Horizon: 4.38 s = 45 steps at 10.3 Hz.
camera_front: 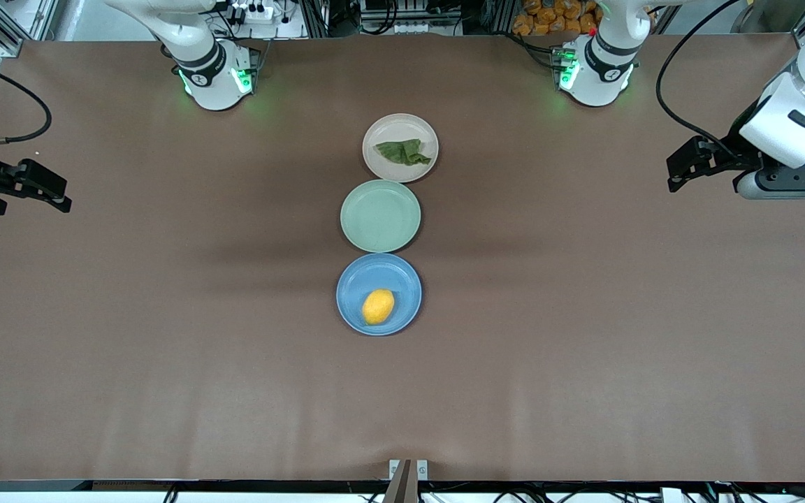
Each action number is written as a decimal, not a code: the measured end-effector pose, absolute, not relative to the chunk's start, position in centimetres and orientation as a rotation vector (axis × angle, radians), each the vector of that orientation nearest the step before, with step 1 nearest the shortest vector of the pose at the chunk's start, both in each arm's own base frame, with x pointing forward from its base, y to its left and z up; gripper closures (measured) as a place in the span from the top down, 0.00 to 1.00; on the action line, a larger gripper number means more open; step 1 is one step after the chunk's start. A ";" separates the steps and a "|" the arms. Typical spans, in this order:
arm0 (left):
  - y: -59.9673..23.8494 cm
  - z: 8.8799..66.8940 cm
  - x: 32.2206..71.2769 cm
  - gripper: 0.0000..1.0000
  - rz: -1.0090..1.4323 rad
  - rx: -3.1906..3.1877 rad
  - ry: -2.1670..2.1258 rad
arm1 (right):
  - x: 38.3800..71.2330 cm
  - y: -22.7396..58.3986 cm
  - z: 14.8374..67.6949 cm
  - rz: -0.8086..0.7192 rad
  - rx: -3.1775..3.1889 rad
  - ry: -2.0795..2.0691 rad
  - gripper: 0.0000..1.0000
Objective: Pick lemon and lettuce from blue and beige plates
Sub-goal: 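Move the left gripper toward the lettuce on the beige plate, then lower the left gripper onto the lettuce while the right gripper reaches the lemon, then close the left gripper on lettuce while the right gripper grasps the lemon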
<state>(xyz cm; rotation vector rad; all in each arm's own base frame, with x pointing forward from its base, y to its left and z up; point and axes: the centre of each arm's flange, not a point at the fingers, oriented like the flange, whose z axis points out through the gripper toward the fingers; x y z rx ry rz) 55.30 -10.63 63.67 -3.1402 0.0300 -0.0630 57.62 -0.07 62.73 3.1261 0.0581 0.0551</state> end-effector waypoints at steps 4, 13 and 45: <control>-10.9 63.5 55.2 1.00 -0.047 -3.137 0.067 | 57.6 -0.1 62.7 0.055 3.126 0.058 1.00; -35.3 47.2 42.8 1.00 0.100 -3.189 -0.056 | 58.6 -0.2 60.6 -0.003 3.130 0.058 1.00; -53.3 19.2 22.9 0.94 0.391 -3.109 -0.167 | 63.4 41.9 23.7 0.024 3.226 -0.937 1.00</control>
